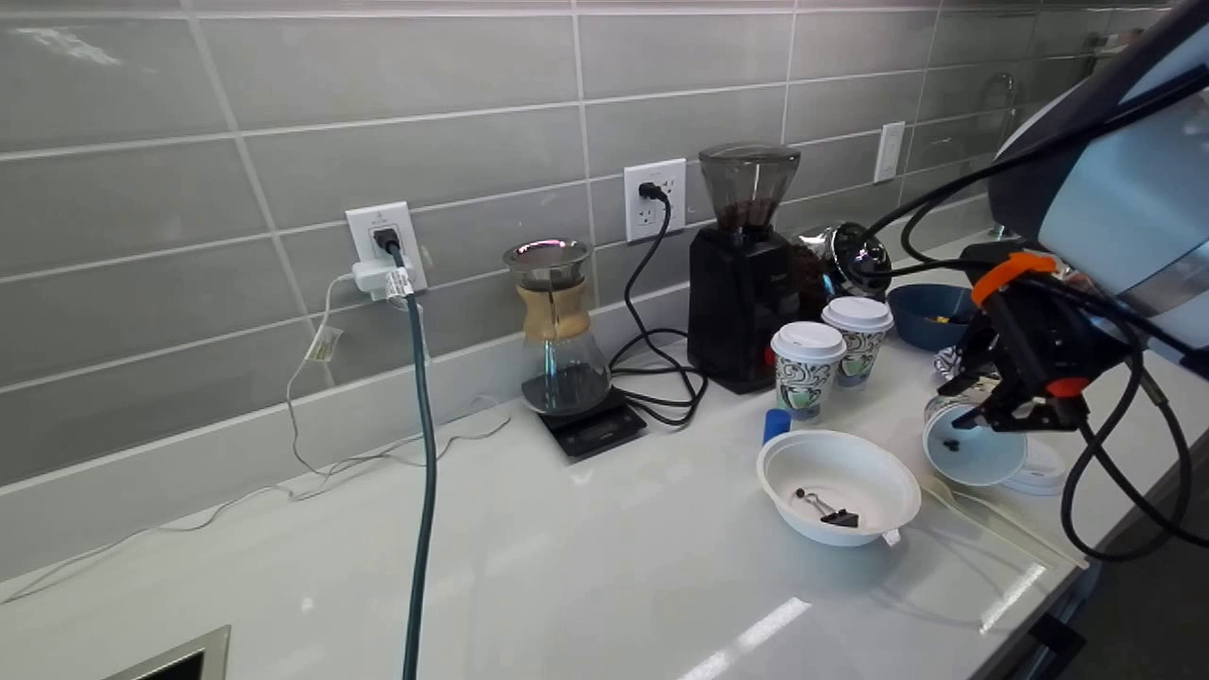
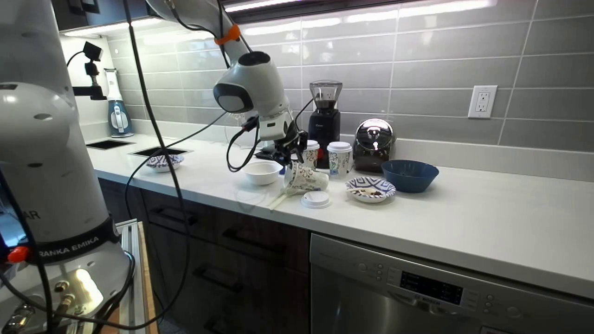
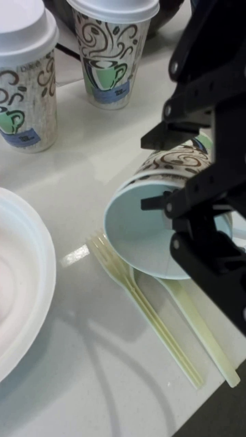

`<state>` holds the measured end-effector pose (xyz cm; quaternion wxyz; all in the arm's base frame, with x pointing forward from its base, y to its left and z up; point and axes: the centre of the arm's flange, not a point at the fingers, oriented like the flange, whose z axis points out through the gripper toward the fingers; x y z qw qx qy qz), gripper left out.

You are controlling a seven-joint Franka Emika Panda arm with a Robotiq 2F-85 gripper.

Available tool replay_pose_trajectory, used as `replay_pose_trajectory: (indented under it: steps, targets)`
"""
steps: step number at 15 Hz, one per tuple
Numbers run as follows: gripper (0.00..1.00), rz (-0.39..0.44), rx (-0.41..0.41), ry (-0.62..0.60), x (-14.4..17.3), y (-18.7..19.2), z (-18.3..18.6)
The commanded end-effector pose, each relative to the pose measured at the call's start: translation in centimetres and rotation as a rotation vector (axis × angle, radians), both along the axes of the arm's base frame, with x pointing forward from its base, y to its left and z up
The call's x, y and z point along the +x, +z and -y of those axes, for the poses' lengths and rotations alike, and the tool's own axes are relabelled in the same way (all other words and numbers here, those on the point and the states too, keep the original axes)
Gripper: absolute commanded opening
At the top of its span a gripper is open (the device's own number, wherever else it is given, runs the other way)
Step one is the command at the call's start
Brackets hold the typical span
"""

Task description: Pick up the white bowl and move it to the right side of the kitchen counter

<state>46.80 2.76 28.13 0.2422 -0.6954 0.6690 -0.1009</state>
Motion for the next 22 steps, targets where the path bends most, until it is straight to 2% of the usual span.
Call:
replay_pose_trajectory:
  steps: [1, 2, 3, 7, 14, 18, 22]
  targets:
    - [0.10, 0.045, -0.018, 0.000, 0.7, -1.4, 0.3]
    - [0.02, 0.050, -0.025, 0.010, 0.8, -1.2, 0.3]
    - [0.01, 0.062, -0.036, 0.023, 0.9, -0.9, 0.3]
    - [0.00, 0.100, -0.102, 0.123, 1.2, 1.8, -0.4]
    - [0.01, 0.069, -0.261, 0.381, 4.0, 4.2, -1.8]
    - [0.01, 0.014, -0.371, 0.519, 5.2, 6.3, -3.1]
    - [0.01, -0.068, -0.472, 0.598, 6.2, 8.9, -2.0]
